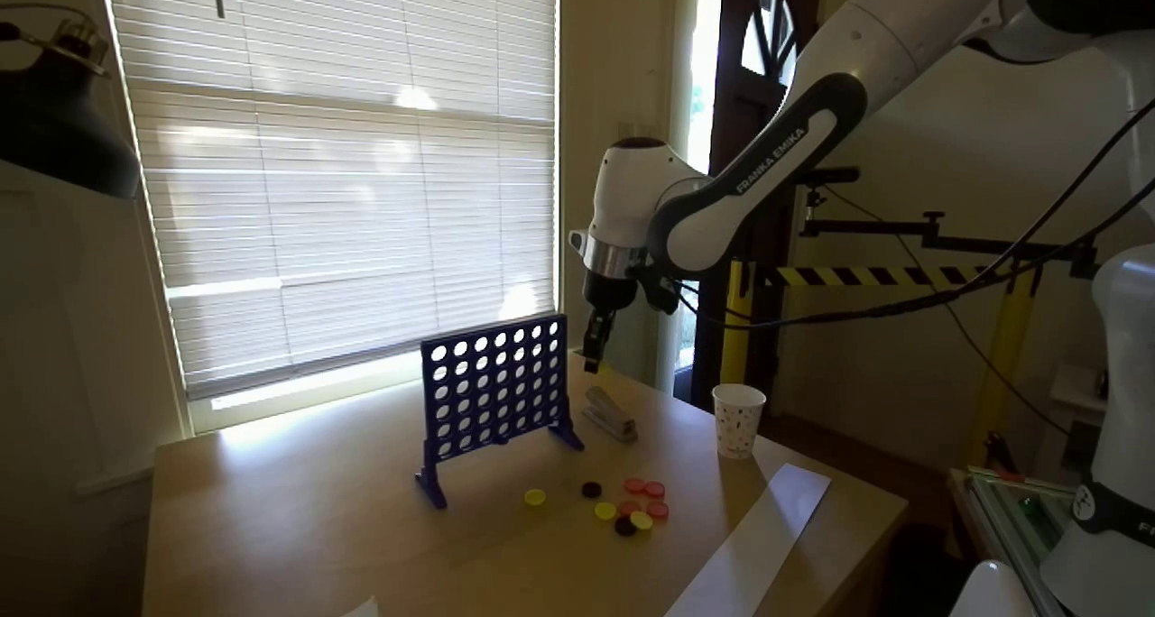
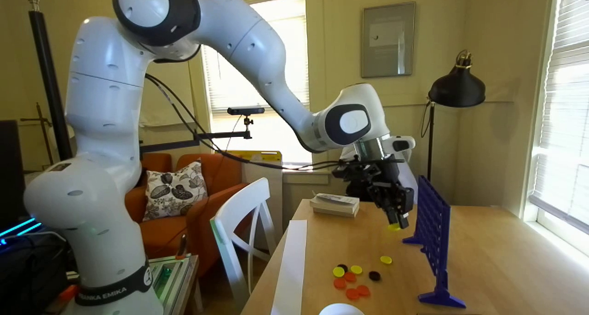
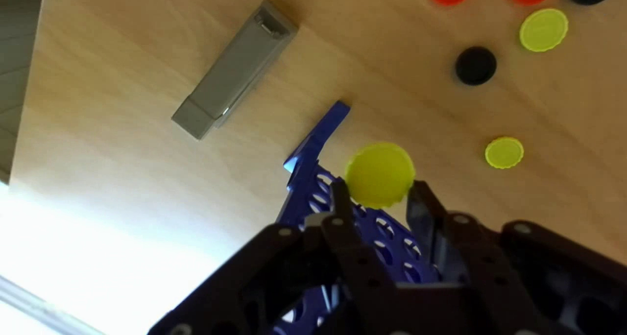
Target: Put the yellow chip into the connect four game
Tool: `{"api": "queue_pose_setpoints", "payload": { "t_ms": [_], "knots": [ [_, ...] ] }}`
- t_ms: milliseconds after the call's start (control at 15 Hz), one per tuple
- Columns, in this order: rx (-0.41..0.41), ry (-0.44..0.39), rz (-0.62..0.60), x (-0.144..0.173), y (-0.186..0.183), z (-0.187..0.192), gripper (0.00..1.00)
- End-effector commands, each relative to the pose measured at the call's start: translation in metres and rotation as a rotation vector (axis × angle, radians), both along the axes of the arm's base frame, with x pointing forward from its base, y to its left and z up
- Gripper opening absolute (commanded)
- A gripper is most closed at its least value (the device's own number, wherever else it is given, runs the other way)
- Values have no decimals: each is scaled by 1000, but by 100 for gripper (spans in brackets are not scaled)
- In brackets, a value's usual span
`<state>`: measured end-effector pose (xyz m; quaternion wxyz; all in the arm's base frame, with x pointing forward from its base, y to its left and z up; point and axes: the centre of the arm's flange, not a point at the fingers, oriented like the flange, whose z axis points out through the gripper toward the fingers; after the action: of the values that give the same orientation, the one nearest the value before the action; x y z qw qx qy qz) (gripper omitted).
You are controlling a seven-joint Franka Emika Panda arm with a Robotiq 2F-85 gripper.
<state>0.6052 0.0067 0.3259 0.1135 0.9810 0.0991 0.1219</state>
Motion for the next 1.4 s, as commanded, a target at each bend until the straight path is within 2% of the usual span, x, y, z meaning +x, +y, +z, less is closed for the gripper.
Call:
{"api": "queue_pose_setpoints", "payload": {
  "t_ms": [0,267,333,467,867,933,1333],
  "knots": [
    [-66,-95,33,-10,15,21,9],
    [-86,-220,76,-10,19,33,9],
    [-69,-167,76,3,18,33,34],
    [-73,-192,81,3,16,35,34],
    [-73,-197,83,3,16,35,34],
    [-73,-197,83,3,16,35,9],
    [-183,-269,108,4,20,46,9]
  ]
}}
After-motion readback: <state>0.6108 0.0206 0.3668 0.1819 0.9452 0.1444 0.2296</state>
